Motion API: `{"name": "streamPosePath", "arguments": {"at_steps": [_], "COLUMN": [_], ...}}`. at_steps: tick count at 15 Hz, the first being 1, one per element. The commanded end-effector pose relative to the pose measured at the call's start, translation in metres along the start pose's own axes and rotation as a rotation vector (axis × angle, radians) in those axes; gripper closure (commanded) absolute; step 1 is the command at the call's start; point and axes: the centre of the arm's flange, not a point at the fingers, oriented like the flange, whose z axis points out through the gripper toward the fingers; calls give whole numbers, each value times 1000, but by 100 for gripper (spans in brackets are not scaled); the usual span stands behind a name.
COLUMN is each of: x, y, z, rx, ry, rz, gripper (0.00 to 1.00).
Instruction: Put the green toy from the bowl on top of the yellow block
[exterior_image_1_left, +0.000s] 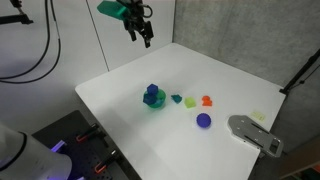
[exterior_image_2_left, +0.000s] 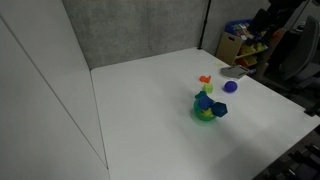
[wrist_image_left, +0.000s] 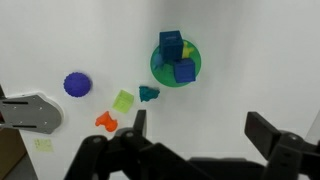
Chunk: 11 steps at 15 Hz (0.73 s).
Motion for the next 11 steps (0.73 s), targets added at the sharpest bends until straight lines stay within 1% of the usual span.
{"name": "streamPosePath", "arguments": {"at_steps": [1,4,6,7,11], "x": [-29,-42,-48,-37,-43], "y": [12,11,4,5,0], "z": [-41,-58,-50,-54,-46], "rx": [-4,-11,-21,-8,-14], "ry": [-1,-10,-27,-16,-34], "rz": [-25,-34,-36,-18,-31], "gripper": [0,0,0,0,0]}}
